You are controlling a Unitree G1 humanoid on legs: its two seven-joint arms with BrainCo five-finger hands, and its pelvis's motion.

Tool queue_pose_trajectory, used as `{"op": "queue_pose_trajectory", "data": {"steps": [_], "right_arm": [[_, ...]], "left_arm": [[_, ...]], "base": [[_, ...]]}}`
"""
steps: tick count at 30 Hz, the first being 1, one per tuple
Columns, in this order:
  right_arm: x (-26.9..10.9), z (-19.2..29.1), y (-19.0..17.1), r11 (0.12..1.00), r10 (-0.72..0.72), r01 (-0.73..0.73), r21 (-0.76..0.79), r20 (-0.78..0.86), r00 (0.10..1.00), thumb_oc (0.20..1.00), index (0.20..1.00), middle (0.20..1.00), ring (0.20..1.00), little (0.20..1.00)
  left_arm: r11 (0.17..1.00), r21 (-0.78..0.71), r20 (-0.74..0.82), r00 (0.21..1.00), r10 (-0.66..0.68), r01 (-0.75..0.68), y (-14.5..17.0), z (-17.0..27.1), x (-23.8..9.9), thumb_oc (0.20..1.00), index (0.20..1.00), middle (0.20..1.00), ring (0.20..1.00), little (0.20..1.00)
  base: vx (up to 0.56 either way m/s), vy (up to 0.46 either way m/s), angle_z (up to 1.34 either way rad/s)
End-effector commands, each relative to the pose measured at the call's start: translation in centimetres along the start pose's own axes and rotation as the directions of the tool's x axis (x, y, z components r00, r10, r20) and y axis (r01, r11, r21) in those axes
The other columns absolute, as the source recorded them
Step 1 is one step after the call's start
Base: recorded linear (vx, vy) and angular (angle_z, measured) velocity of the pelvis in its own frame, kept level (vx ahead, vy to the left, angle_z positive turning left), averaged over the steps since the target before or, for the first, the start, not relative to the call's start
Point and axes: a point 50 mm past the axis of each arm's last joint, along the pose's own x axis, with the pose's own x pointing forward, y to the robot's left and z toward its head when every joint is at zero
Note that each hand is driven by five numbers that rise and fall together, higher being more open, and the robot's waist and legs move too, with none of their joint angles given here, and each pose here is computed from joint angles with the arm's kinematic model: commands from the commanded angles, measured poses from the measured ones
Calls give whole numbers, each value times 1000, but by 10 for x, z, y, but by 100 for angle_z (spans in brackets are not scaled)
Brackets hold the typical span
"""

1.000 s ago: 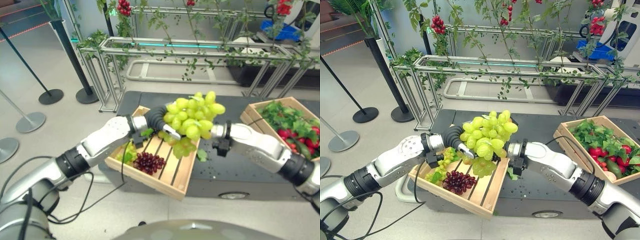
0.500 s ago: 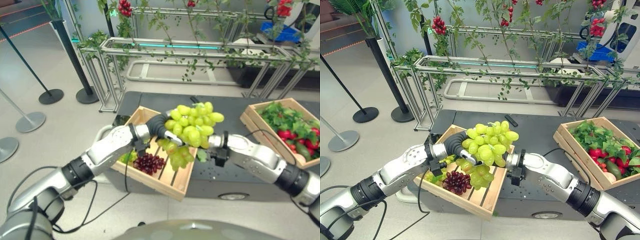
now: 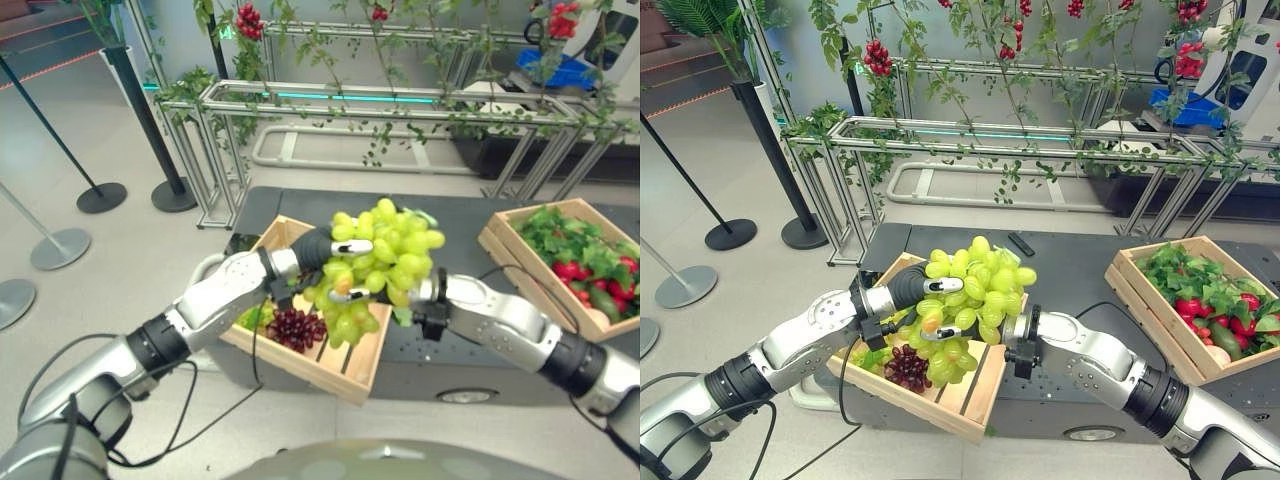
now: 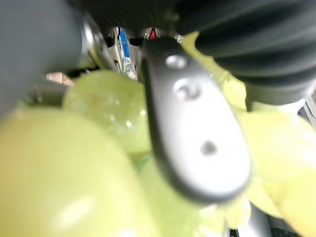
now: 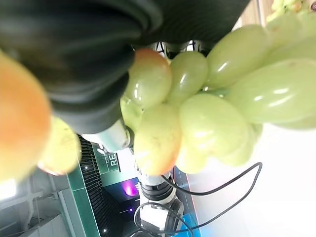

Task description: Pick up the fruits from the basket on one side to the basket on the other side

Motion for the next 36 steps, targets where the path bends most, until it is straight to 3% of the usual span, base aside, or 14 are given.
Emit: {"op": "queue_pose_trajectory", "data": {"steps": [1, 18, 19, 20, 29, 36], "right_arm": [[12, 63, 12, 973, 119, -77, -218, 188, 975, 200, 200, 200, 200, 200], [10, 80, 7, 953, 100, -31, -300, 217, 971, 200, 200, 200, 200, 200], [10, 80, 6, 956, 97, -30, -291, 218, 971, 956, 956, 956, 956, 956], [9, 80, 5, 955, 85, -17, -295, 220, 972, 1000, 1000, 1000, 1000, 1000], [4, 89, 1, 959, 51, 40, -281, 309, 950, 1000, 1000, 1000, 1000, 1000], [-8, 88, -10, 973, -47, 137, -185, 420, 906, 1000, 1000, 1000, 1000, 1000]], "left_arm": [[996, 11, 40, 995, -91, 90, -8, 6, 13, 200, 200, 200, 200, 200], [999, 11, 44, 998, -54, 53, 0, 9, 11, 200, 200, 200, 200, 200], [999, -3, 56, 998, -34, 35, 2, 8, 11, 200, 200, 200, 200, 200], [1000, -8, 61, 998, -20, 21, 3, 8, 11, 200, 200, 200, 200, 200], [987, -112, 120, 985, 127, -114, 14, 1, 1, 200, 200, 200, 200, 200], [901, -340, 182, 921, 344, -269, 15, -19, -16, 200, 200, 200, 200, 200]], "base": [[0, 0, 0], [0, 0, 0], [0, 0, 0], [0, 0, 0], [0, 0, 0], [0, 0, 0]]}}
